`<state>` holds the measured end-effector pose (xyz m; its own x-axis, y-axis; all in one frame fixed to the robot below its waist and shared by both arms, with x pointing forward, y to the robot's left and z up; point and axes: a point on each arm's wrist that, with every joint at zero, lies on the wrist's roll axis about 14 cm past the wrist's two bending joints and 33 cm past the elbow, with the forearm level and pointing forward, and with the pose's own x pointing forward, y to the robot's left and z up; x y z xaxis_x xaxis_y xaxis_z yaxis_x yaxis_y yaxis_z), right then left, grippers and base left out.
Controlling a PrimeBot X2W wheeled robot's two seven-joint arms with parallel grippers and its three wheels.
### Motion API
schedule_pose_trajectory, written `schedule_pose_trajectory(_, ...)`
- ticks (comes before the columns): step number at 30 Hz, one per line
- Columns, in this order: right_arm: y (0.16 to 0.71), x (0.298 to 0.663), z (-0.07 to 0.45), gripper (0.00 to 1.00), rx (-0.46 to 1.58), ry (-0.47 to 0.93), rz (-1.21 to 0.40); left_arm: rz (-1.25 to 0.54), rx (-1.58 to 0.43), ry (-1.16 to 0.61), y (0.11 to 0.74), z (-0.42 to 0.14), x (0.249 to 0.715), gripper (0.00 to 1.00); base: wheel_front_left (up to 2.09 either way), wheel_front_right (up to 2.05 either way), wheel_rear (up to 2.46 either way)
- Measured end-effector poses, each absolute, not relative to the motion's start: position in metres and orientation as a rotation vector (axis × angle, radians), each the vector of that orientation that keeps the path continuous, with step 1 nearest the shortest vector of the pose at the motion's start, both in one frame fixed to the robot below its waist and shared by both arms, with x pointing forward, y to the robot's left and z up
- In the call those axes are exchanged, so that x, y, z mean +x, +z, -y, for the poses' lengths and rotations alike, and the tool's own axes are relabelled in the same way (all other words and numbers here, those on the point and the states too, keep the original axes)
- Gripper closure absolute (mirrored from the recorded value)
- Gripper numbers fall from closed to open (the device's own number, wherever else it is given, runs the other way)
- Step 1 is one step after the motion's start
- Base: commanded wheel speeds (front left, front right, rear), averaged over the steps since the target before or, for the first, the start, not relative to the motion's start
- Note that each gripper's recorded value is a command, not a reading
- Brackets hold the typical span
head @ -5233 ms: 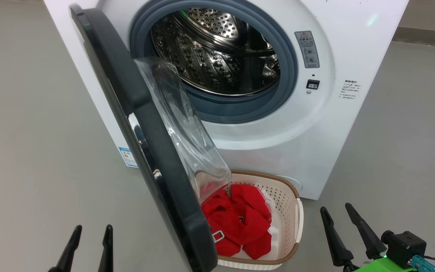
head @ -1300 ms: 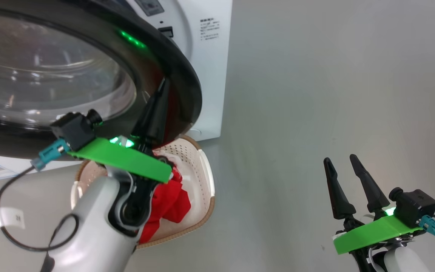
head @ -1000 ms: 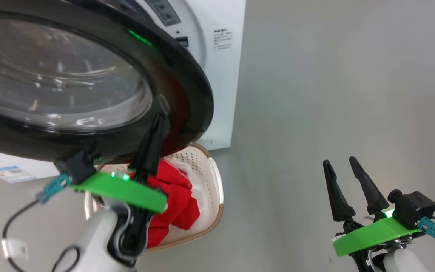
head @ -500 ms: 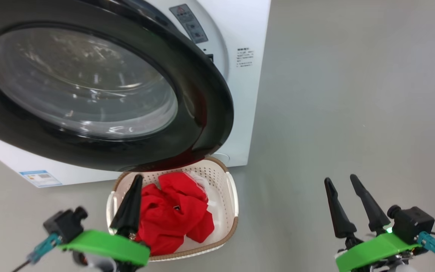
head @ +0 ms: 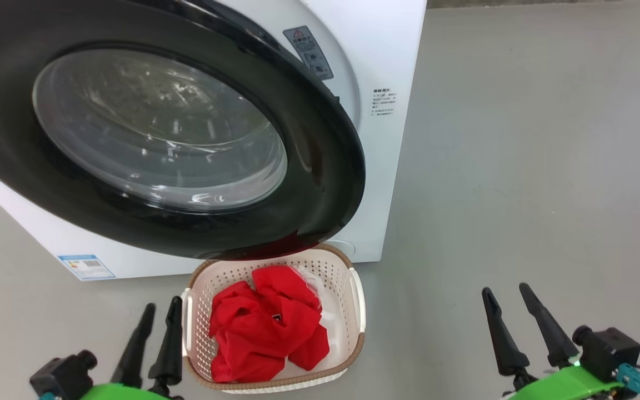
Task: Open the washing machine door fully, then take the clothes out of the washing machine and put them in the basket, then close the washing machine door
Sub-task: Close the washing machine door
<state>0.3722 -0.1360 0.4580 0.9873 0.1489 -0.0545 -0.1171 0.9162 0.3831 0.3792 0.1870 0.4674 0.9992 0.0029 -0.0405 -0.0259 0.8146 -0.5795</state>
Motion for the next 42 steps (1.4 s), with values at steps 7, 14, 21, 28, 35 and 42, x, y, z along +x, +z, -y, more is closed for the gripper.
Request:
schedule_pose_trajectory(7, 0.450, 0.363, 0.139, 0.00, 0.385, 0.128, -0.109, -0.028, -0.523, 0.043, 0.467, -0.202, 0.369, 0.00, 0.00, 0.00, 0.00)
schedule_pose_trajectory(14, 0.451, 0.364, 0.146, 0.00, 0.383, 0.108, -0.100, -0.038, -0.395, 0.021, 0.466, -0.202, 0.365, 0.00, 0.00, 0.00, 0.00)
schedule_pose_trajectory(21, 0.453, 0.365, 0.146, 0.00, 0.381, 0.108, -0.096, -0.025, -0.275, 0.032, 0.470, -0.208, 0.361, 0.00, 0.00, 0.00, 0.00)
schedule_pose_trajectory(28, 0.449, 0.360, 0.147, 0.00, 0.381, 0.106, -0.109, -0.028, -0.234, 0.046, 0.468, -0.207, 0.352, 0.00, 0.00, 0.00, 0.00)
schedule_pose_trajectory(35, 0.450, 0.360, 0.145, 0.00, 0.376, 0.113, -0.107, -0.022, -0.239, 0.055, 0.469, -0.206, 0.351, 0.00, 0.00, 0.00, 0.00)
schedule_pose_trajectory(42, 0.452, 0.360, 0.142, 0.28, 0.377, 0.123, -0.101, -0.012, -0.240, 0.060, 0.472, -0.208, 0.350, 0.00, 0.00, 0.00, 0.00)
